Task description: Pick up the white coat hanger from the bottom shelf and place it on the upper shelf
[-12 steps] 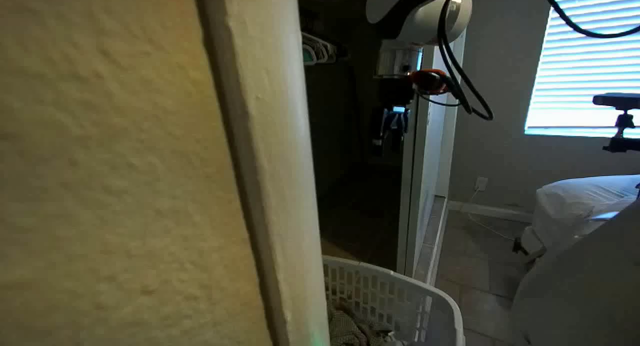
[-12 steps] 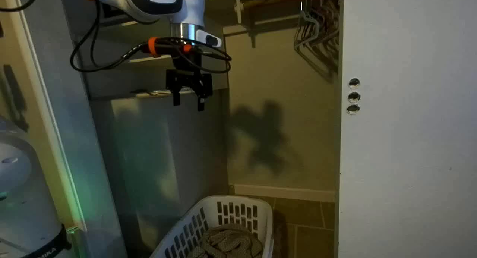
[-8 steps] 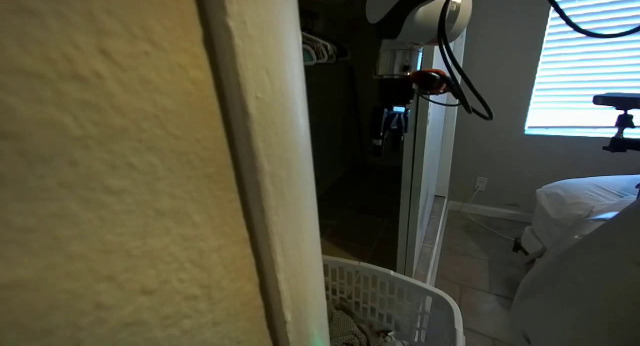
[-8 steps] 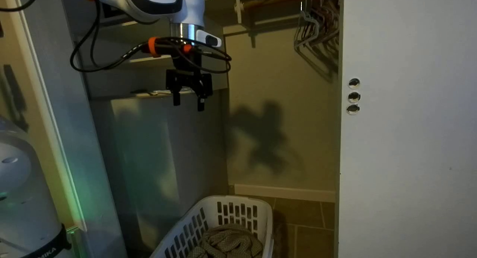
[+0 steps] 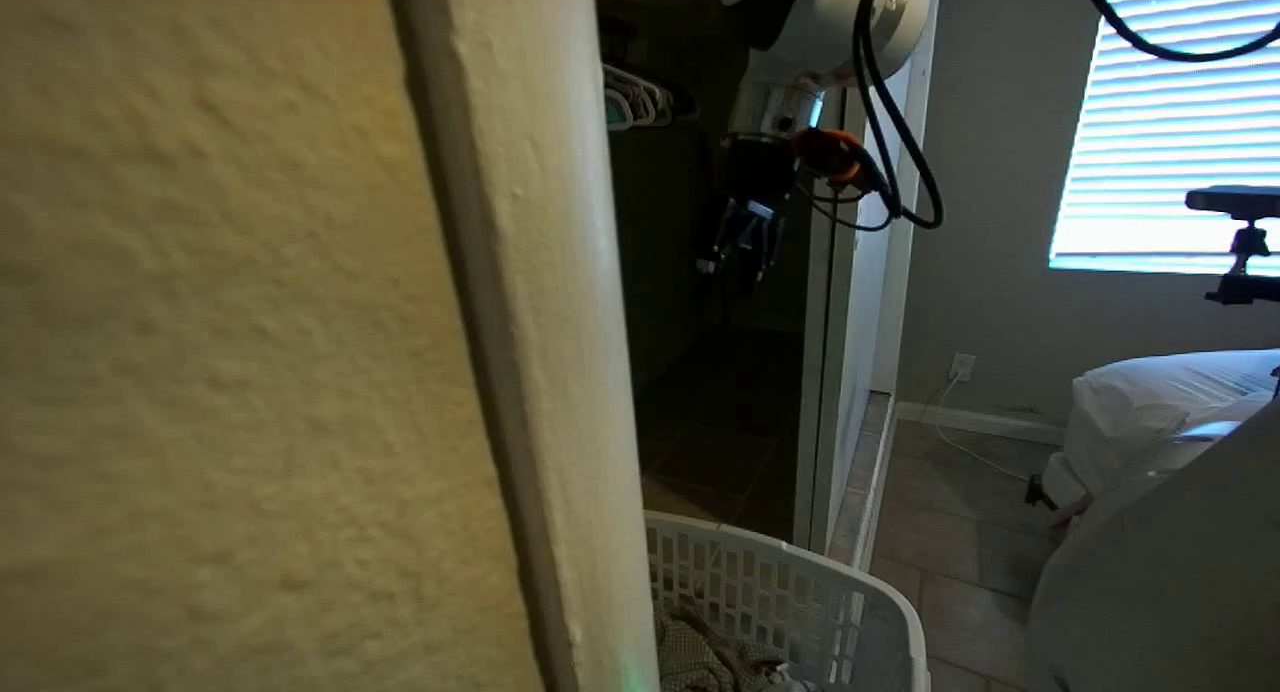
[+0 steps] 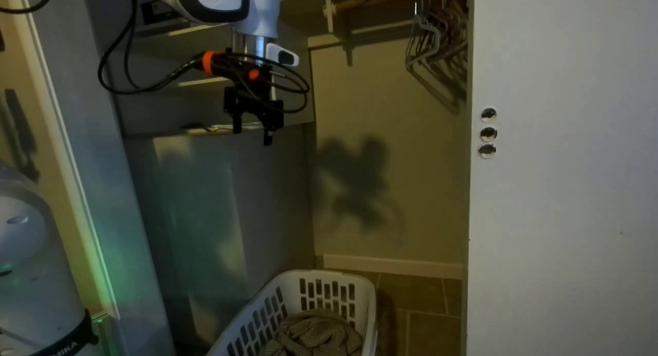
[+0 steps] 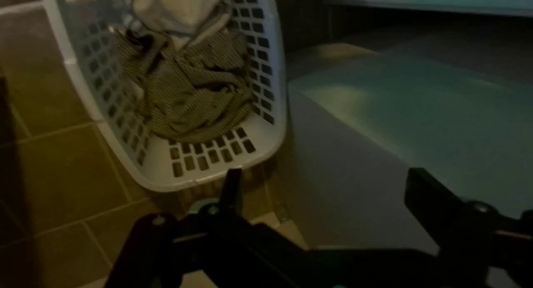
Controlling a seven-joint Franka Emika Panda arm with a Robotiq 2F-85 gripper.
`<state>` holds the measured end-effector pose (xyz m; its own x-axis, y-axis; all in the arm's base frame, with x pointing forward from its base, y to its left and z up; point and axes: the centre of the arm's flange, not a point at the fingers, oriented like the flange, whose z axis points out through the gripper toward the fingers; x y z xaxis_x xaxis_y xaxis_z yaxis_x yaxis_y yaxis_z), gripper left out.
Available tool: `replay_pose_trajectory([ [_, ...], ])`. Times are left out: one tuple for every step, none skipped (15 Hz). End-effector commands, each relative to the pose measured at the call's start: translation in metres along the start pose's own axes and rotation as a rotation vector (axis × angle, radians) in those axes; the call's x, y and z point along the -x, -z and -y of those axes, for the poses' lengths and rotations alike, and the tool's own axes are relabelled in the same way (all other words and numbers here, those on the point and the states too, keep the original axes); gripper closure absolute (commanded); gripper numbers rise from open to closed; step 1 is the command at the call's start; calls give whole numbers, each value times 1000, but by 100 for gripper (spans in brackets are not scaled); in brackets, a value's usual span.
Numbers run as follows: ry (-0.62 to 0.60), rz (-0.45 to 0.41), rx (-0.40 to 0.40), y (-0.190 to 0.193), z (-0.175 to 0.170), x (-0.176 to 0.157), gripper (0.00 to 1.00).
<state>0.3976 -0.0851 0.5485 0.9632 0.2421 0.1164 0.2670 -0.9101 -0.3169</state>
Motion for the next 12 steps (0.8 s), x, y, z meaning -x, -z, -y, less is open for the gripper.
replay_pose_trajectory([
  [43, -93, -172, 17, 47, -48, 0],
  [60, -118, -214, 20, 61, -59, 0],
  [81, -136, -258, 21, 75, -74, 0],
  [90, -148, -310, 22, 88, -87, 0],
  [102, -157, -372, 21, 99, -101, 0],
  [108, -164, -426, 18, 109, -113, 0],
  [113, -164, -473, 14, 118, -123, 0],
  [111, -152, -496, 7, 127, -133, 0],
  [122, -133, -493, 0, 133, -140, 0],
  [106, -159, -454, 3, 127, -110, 0],
  [110, -146, -461, -4, 131, -119, 0],
  [112, -136, -464, -9, 133, -125, 0],
])
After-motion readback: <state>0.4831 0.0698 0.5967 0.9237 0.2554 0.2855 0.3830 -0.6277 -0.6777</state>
